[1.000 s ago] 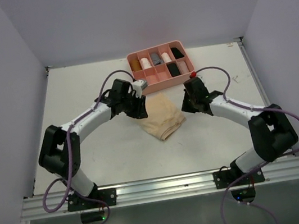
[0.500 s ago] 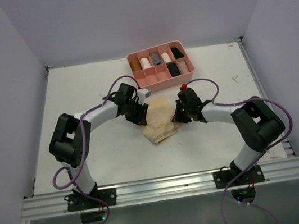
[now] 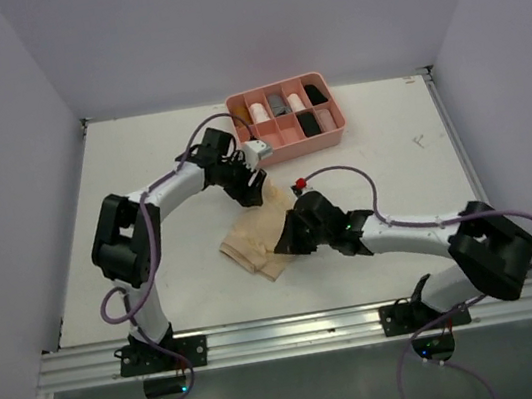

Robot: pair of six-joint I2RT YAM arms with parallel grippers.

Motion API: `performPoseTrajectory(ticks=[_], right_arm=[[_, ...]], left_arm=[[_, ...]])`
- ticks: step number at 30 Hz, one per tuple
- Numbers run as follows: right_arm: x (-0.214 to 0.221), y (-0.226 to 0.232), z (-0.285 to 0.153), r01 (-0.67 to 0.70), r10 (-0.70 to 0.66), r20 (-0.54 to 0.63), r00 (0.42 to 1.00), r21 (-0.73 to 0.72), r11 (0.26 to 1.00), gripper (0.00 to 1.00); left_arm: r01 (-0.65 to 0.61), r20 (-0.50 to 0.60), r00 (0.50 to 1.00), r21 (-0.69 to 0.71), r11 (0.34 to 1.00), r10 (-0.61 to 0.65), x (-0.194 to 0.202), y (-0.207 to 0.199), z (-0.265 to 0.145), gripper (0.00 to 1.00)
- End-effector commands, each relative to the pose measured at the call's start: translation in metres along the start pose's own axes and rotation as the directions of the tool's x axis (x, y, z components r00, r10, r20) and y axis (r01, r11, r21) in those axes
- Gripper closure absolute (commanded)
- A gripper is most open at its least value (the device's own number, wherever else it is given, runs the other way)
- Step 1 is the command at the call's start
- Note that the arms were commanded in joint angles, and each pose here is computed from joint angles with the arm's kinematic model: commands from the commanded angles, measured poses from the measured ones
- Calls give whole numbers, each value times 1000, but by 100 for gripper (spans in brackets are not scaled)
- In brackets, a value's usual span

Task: Roll the underwear
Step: Fold the underwear

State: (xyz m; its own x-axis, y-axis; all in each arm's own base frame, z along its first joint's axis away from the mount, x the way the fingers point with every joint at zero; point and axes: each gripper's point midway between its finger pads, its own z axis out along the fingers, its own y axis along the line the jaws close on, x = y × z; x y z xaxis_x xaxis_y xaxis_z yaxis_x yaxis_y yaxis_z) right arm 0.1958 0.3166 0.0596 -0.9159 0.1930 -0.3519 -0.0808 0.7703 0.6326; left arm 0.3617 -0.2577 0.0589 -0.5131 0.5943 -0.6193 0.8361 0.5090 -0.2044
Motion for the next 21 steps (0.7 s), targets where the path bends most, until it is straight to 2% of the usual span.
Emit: performPoseTrajectory(ticks=[1, 2, 3, 6, 8, 9, 10, 11, 12, 13, 14, 15, 16, 21], right_arm=[[-56, 14, -44, -14, 13, 202, 979, 3, 1000, 86], [-66, 6, -49, -15, 5, 241, 971, 40, 999, 81], [-80, 2, -56, -27, 10, 270, 963, 58, 998, 75], [-91, -20, -52, -12, -28, 238, 971, 165, 986, 75], [-88, -33, -43, 19, -59, 177, 982, 222, 975, 77], [-93, -26, -41, 26, -61, 159, 985, 216, 976, 78], [-85, -37, -29, 34, -62, 102, 993, 258, 965, 78], [-86, -37, -25, 49, -73, 84, 994, 260, 964, 76], [-90, -30, -21, 55, -76, 77, 994, 249, 967, 73], [-85, -40, -14, 56, -70, 37, 997, 288, 956, 72], [-88, -37, -12, 61, -75, 36, 997, 287, 956, 72], [-90, -40, -10, 52, -64, 30, 997, 292, 955, 68], [-89, -44, -9, 48, -56, 18, 998, 302, 952, 68], [-85, -53, 0, 18, -11, -24, 1000, 305, 952, 69]], left_arm=[[-80, 200, 976, -49, 996, 88, -48, 4, -54, 31], [-84, 247, 964, -73, 994, 100, -52, 10, -69, 26], [-114, 281, 950, -89, 989, 135, -51, -1, -91, 24], [-254, 312, 913, -69, 965, 263, -32, -38, -120, 19], [-334, 297, 893, -70, 940, 340, -13, -55, -125, 0], [-383, 269, 881, -76, 921, 389, 3, -72, -121, 0], [-425, 193, 871, -163, 891, 451, 12, -65, -118, 0], [-486, 178, 842, -161, 859, 510, 14, -87, -108, 0], [-495, 160, 837, -189, 848, 524, 27, -92, -105, 0], [-465, 139, 845, -289, 837, 517, 23, -82, -106, 0], [-484, 121, 837, -287, 826, 533, 27, -95, -99, 0], [-473, 75, 850, -328, 818, 522, 33, -91, -97, 0], [-448, 76, 863, -344, 825, 500, 34, -93, -95, 0], [-480, 56, 850, -331, 812, 525, 44, -117, -76, 0]])
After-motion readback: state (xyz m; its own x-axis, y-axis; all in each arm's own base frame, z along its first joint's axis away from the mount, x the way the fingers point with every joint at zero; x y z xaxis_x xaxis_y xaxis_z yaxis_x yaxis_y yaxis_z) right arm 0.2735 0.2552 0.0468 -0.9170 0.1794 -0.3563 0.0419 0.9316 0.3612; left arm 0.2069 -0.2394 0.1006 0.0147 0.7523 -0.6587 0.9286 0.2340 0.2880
